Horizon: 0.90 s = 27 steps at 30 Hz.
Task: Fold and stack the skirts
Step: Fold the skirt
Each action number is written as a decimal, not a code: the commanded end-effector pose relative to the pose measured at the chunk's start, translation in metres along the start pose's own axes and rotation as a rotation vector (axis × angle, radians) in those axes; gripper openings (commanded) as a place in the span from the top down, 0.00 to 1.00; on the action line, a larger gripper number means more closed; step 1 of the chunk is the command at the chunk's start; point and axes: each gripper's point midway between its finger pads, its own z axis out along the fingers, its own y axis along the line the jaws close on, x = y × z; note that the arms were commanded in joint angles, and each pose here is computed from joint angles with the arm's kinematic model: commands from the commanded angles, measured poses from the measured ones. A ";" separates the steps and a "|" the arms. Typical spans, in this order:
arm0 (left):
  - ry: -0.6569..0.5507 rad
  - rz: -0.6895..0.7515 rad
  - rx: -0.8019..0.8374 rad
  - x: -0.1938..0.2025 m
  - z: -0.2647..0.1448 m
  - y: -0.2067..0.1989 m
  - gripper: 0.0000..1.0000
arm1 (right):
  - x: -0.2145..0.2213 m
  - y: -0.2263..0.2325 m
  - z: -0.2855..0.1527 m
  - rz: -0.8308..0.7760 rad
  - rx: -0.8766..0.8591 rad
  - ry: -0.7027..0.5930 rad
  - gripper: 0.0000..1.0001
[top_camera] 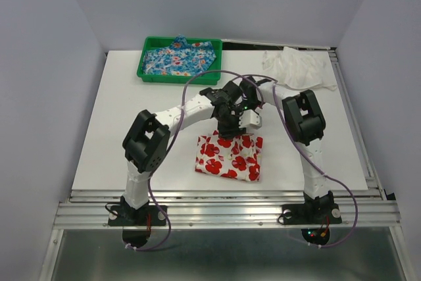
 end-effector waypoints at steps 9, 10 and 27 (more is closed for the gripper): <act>-0.184 -0.135 -0.145 -0.040 -0.094 -0.023 0.47 | -0.017 -0.018 -0.002 -0.054 0.115 0.012 0.82; -0.177 -0.186 -0.120 -0.027 -0.084 -0.032 0.49 | -0.022 -0.015 -0.005 -0.048 0.115 0.000 0.80; -0.570 -0.866 -0.021 -0.011 -0.074 -0.053 0.63 | -0.093 0.065 -0.119 -0.106 0.226 -0.313 0.51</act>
